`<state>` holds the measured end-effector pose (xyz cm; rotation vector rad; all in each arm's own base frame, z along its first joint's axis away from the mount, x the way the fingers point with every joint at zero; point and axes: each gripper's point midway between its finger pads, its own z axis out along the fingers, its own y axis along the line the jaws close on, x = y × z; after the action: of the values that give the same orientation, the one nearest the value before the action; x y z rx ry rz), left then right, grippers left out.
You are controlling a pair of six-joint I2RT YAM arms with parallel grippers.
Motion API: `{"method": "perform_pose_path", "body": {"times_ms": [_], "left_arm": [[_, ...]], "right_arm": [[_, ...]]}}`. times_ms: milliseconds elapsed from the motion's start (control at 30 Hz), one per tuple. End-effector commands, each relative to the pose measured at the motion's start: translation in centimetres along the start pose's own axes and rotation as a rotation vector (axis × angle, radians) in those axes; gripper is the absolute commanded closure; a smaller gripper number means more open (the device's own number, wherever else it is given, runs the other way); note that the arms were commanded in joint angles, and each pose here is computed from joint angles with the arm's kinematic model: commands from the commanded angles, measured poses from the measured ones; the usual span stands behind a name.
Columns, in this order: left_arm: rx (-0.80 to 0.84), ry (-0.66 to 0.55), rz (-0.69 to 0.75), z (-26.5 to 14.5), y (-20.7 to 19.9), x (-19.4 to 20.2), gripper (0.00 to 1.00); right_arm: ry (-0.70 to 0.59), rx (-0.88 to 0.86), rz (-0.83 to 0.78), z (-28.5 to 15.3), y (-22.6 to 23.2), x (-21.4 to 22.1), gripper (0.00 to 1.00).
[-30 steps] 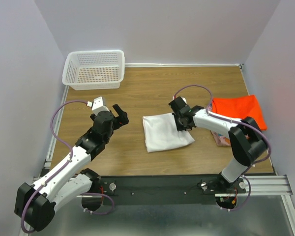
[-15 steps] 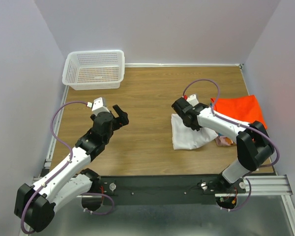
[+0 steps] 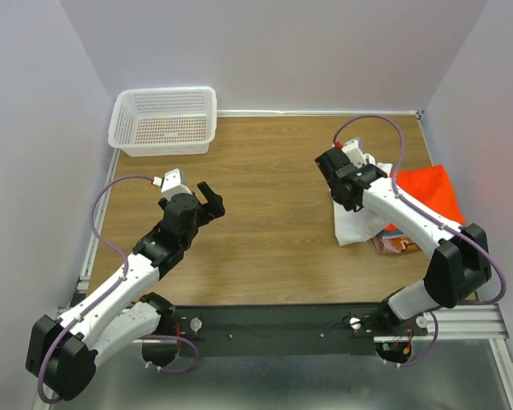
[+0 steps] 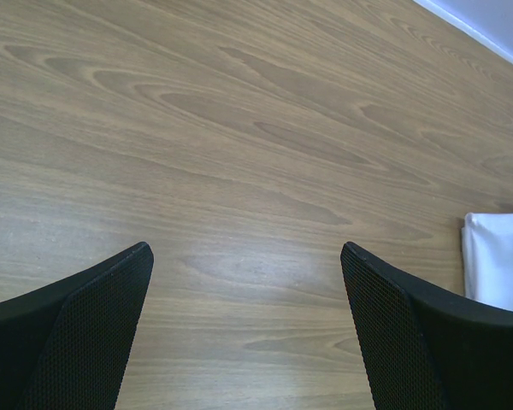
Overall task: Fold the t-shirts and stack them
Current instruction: Neatly place the folded tshirt to the corner
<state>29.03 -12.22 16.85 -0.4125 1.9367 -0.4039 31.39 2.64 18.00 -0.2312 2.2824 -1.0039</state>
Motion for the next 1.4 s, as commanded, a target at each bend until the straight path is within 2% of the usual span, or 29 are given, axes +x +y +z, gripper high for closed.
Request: {"method": "perform_pose_path", "body": {"times_ms": [0,367,767,933,1367], "left_arm": [[-0.03,-0.003,0.018,0.5,0.8,0.3,0.02],[-0.049,0.0,0.022,0.7,1.2,0.5,0.02],[-0.063,0.0,0.026,0.9,1.4,0.6,0.02],[-0.069,-0.001,0.027,1.0,1.6,0.6,0.02],[-0.078,0.033,0.039,1.7,1.8,1.5,0.02]], "right_arm": [[-0.052,0.049,0.017,-1.1,-3.4,-2.1,1.0],[-0.139,-0.091,0.008,-3.4,-4.8,-4.2,1.0],[-0.234,-0.109,0.025,-6.2,-9.0,-7.5,1.0],[-0.213,-0.121,-0.009,-6.3,-9.9,-7.2,1.0],[-0.076,-0.124,-0.002,-2.5,-12.6,-4.8,1.0]]}}
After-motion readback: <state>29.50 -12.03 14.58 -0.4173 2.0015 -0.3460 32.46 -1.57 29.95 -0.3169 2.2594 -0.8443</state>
